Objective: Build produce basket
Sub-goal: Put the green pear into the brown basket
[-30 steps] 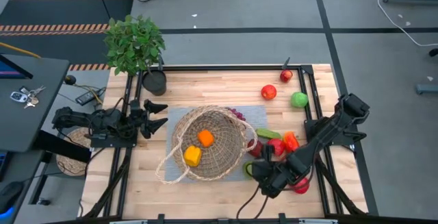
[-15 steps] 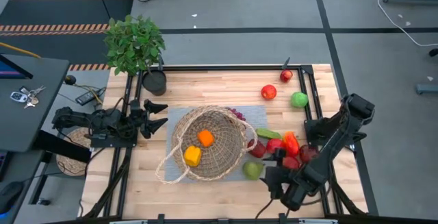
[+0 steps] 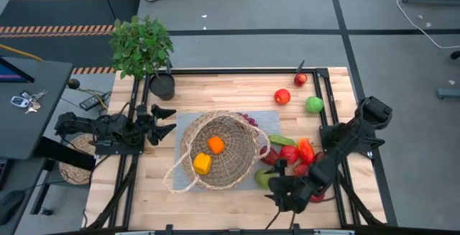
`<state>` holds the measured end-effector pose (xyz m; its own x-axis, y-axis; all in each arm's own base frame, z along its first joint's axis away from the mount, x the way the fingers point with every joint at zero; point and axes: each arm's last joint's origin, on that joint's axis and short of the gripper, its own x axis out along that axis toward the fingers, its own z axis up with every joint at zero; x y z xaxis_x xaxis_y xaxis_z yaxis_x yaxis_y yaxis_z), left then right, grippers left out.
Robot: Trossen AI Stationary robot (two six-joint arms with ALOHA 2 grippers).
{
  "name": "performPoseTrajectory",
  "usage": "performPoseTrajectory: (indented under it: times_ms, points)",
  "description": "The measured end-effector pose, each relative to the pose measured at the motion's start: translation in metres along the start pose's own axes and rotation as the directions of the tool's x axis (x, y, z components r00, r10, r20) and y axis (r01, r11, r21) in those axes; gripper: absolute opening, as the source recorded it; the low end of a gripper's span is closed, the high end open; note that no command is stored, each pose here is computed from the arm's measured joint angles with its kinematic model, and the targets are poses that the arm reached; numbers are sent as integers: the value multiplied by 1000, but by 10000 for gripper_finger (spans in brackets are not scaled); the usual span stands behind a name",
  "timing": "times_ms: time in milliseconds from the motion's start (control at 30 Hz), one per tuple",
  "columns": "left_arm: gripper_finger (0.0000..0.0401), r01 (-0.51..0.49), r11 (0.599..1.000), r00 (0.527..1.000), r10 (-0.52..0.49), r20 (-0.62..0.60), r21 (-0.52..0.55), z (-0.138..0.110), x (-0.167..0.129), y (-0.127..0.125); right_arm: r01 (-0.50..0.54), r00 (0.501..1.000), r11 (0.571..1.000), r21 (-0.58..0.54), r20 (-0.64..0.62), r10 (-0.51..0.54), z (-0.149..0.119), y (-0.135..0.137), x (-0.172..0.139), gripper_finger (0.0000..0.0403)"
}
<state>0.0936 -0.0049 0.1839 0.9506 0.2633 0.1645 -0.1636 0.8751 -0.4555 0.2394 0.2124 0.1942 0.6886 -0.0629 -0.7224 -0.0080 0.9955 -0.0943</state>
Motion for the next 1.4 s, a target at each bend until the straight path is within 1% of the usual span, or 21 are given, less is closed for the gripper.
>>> performPoseTrajectory:
  times_ms: [100,267,433,533,633,700,900,1133,1300,1400]
  points:
    - [389,0,1000,1000,0,0,0,0,0,0,-18,1000,999,-26,-3,18,5,-5,5,395]
    - [389,0,1000,1000,0,0,0,0,0,0,-21,1000,994,-106,15,23,10,-9,8,398]
    - [389,0,1000,1000,0,0,0,0,0,0,-13,1000,994,-108,11,14,11,-12,10,398]
    - [389,0,1000,1000,0,0,0,0,0,0,-25,1000,993,-116,0,25,1,-16,18,399]
    - [389,0,1000,1000,0,0,0,0,0,0,-80,997,995,-62,-8,80,-13,-20,27,399]
    - [389,0,1000,1000,0,0,1,0,0,0,-93,996,995,-41,5,93,-20,-22,31,399]
    - [389,0,1000,1000,0,0,1,0,0,0,-91,996,991,-95,5,92,-39,-27,37,399]
    - [389,0,1000,1000,0,0,1,0,0,0,-86,996,991,-98,2,87,-47,-32,40,399]
    - [389,0,1000,1000,0,0,0,0,0,0,-81,997,987,-141,-14,79,-49,-33,40,398]
    - [389,0,1000,1000,0,0,1,0,0,0,-84,996,985,-150,0,85,-48,-32,40,395]
